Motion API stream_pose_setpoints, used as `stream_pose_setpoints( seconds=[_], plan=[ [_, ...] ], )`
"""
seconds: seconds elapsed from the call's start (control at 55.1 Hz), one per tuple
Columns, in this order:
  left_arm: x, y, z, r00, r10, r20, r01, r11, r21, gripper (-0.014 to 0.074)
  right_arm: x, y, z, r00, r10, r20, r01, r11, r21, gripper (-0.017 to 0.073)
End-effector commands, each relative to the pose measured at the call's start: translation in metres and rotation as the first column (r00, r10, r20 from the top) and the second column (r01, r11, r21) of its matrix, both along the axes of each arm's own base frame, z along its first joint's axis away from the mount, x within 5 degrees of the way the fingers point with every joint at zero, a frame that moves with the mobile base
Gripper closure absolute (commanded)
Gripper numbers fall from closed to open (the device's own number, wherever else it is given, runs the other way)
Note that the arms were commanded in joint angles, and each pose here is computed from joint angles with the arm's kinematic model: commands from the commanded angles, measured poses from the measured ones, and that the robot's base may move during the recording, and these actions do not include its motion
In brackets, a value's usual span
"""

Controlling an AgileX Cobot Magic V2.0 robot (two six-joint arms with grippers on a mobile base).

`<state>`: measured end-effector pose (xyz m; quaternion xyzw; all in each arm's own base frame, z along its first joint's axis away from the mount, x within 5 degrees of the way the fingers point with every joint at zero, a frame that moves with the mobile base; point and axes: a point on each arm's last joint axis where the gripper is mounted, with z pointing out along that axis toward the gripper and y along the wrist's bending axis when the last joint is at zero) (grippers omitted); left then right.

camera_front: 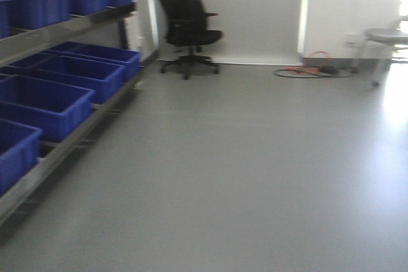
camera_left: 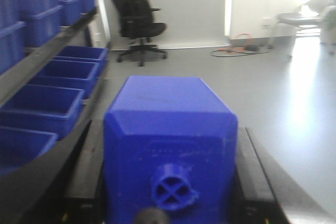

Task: Pick and sort blue part to right shelf
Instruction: 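Drive the base to the shelf rack of blue bins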

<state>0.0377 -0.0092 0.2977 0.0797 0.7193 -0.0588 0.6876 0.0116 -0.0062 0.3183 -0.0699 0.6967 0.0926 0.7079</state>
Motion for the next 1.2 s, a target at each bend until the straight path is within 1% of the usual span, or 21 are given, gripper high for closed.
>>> stream_pose_setpoints(
  seconds=[0.0, 1.179],
  plan=[
    [-0.0002, 0.0001, 0.0179, 0.995, -0.002, 0.104, 0.005, 0.999, -0.034, 0.0470, -0.0014, 0.0004, 0.0168, 0.994, 0.002, 0.106, -0.002, 1.000, 0.001, 0.0343],
    [-0.0002, 0.0001, 0.0179, 0.995, -0.002, 0.104, 0.005, 0.999, -0.034, 0.0470, -0.0014, 0.0004, 0.0168, 0.994, 0.002, 0.106, -0.002, 1.000, 0.001, 0.0343]
  ],
)
